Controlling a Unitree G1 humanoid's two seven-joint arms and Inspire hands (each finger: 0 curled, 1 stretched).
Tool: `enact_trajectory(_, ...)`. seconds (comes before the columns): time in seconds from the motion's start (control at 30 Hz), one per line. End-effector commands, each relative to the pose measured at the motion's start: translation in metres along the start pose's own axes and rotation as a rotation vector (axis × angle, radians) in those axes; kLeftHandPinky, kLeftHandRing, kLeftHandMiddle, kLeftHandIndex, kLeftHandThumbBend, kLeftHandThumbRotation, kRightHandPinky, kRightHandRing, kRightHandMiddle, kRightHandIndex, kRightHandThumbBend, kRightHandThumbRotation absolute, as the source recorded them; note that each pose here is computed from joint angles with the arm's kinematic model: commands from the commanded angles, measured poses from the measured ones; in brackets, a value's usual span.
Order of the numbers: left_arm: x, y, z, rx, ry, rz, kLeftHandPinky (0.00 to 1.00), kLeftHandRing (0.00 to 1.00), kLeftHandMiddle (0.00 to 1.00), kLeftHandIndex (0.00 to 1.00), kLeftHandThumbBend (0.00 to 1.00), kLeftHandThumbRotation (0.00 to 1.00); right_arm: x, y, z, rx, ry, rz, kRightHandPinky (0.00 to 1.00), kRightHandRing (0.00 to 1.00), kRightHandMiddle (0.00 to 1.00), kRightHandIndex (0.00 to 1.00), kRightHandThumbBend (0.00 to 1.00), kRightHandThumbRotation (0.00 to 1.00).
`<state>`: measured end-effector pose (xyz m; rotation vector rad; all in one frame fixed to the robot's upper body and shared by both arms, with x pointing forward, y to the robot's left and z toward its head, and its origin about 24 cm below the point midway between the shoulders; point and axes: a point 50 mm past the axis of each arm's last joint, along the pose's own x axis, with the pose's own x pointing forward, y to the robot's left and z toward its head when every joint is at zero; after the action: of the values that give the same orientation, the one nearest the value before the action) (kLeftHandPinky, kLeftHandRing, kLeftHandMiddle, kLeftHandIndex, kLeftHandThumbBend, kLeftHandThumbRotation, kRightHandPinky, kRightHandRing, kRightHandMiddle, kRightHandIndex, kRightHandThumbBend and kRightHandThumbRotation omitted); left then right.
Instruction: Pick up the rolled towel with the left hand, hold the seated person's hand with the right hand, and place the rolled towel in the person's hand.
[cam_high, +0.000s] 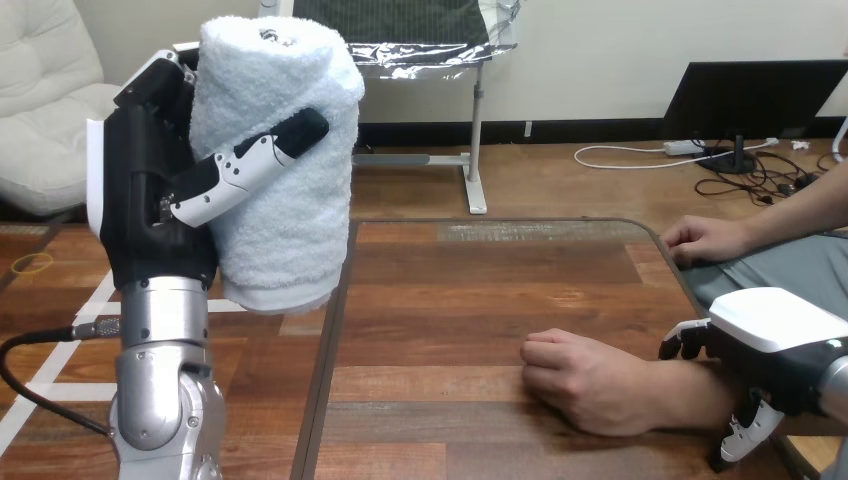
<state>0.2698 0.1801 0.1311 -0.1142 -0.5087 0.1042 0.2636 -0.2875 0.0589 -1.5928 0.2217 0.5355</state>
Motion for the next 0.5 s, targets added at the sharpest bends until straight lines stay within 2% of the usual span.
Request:
enact_trajectory(0.0, 0.016, -0.0096, 0.0236, -0.032, -0.127, -0.028, 0.2, 0.27, 0.33, 0.4, 0.52, 0.0, 0.0075, -0.0067, -0.0015, -0.008, 0.02, -0.03, 0.58, 0.7, 0.74, 0.75, 1.0, 0.06)
enact_trajectory(0.2, 0.0156, -0.0095, 0.024, -0.032, -0.122, -0.022, 0.2, 0.27, 0.33, 0.4, 0.52, 0.0, 0.01, -0.0034, 0.0003, -0.018, 0.019, -0.024, 0.54, 0.67, 0.71, 0.73, 1.0, 0.05)
enact_trajectory(0.47, 0.0153, -0.0096, 0.0241, -0.039, -0.121, -0.02, 0.2, 0.27, 0.33, 0.4, 0.51, 0.0, 0.0128, 0.0008, 0.0044, -0.02, 0.016, -0.021, 0.49, 0.62, 0.67, 0.69, 0.94, 0.06)
